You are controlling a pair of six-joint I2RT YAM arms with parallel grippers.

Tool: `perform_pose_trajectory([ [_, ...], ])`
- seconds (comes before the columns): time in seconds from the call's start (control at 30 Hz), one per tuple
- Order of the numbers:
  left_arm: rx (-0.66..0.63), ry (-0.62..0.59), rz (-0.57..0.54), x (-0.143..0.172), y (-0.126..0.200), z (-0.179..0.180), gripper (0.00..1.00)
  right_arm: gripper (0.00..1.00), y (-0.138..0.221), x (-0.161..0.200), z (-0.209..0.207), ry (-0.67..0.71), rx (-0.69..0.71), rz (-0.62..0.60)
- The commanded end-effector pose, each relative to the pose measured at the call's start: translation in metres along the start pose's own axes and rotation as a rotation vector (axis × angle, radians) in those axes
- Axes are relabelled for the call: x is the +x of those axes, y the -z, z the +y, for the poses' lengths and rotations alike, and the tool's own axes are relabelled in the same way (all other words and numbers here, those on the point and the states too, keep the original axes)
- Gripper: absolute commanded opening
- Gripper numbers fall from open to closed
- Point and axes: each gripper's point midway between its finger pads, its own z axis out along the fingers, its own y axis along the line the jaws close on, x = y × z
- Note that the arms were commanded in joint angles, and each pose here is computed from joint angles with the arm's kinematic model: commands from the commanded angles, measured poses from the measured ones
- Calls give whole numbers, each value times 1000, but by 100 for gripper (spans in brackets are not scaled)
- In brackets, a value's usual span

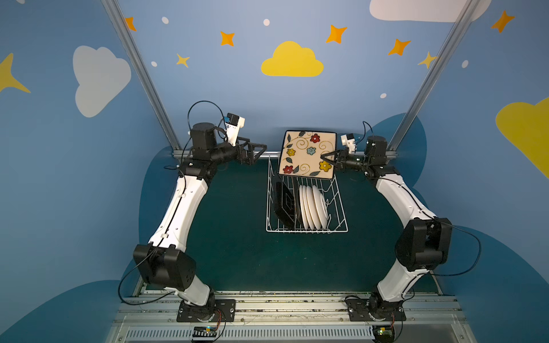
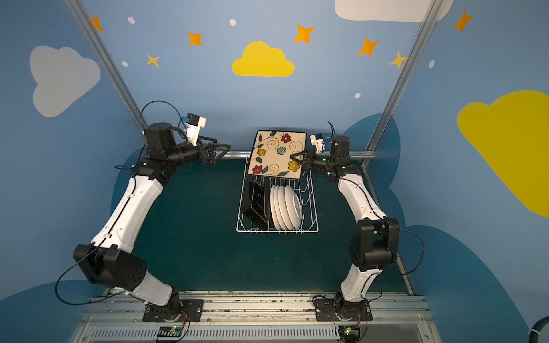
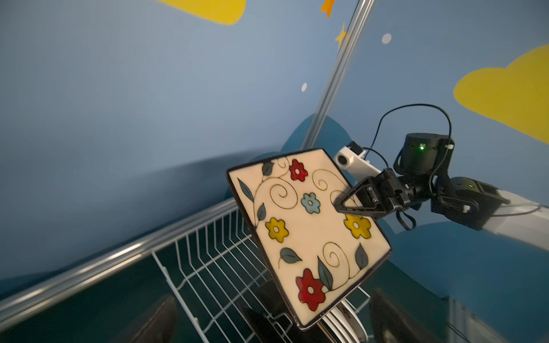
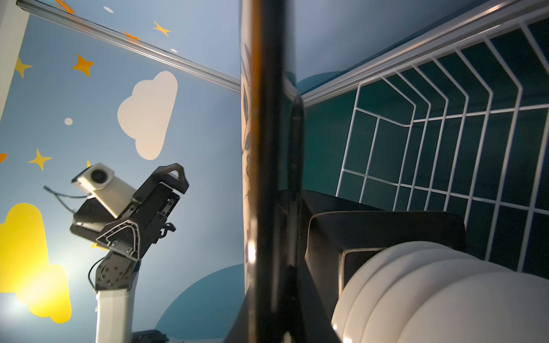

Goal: Unload the plates from the dish rack
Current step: Pick up a plate from the dish rack.

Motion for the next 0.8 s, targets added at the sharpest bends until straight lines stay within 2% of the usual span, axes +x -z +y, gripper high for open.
perform_pose_trajectory([
  [0.0,151,162,95,15,-8,-16,99,0,24,0,86,292,-176,-15],
  [0.13,251,220,147,23,-24,-21,99,0,21,6,90,321,-192,-5],
  [0.37,348,257,248,42,-55,-38,100,0,10,17,100,379,-248,26],
  [0.77,436,280,288,50,-74,-52,98,0,-1,26,109,461,-303,28],
])
